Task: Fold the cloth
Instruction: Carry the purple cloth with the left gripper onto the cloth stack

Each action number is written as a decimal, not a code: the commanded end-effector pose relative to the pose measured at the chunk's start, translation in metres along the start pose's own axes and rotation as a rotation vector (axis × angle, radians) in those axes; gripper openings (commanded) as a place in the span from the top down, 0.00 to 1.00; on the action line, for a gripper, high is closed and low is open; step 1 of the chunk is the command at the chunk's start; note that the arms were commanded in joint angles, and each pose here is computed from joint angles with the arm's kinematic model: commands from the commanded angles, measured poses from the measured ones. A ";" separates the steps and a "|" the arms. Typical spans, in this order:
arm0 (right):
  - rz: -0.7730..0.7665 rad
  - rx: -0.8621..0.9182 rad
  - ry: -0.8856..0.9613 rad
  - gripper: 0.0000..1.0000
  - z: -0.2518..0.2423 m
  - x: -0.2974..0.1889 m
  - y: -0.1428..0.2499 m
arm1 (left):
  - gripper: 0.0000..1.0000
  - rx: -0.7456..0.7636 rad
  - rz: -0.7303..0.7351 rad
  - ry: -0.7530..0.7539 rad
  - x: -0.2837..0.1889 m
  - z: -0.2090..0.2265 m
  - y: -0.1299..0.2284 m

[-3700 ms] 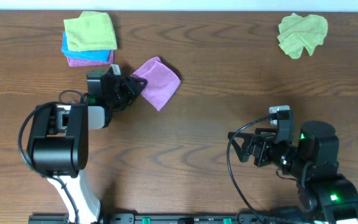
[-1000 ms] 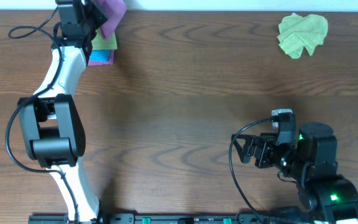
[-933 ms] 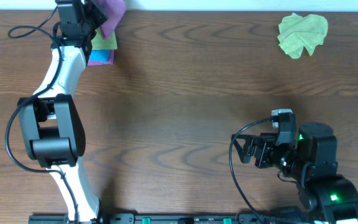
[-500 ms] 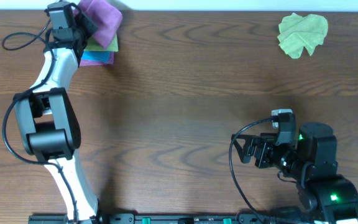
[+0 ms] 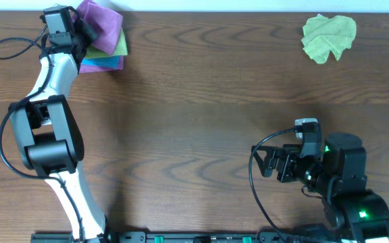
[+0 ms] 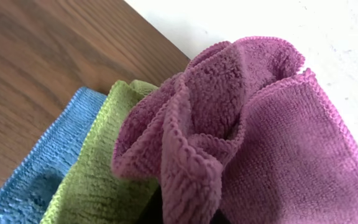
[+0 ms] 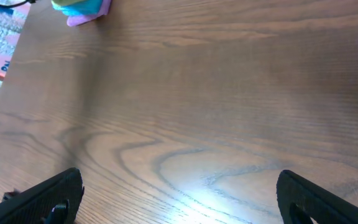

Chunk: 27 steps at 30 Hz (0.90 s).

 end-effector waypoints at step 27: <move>-0.005 0.015 0.006 0.01 -0.002 0.000 0.000 | 0.09 0.121 -0.077 -0.075 -0.015 0.019 -0.032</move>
Point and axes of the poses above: each gripper's point midway between its finger pads, its own x axis out along the fingers, its own z axis along the line the jaws close on, y = z × x, the point moved 1 cm from there along -x, back along the fingers, and after that the axes turned 13 degrees about x, right-handed, at the moved point
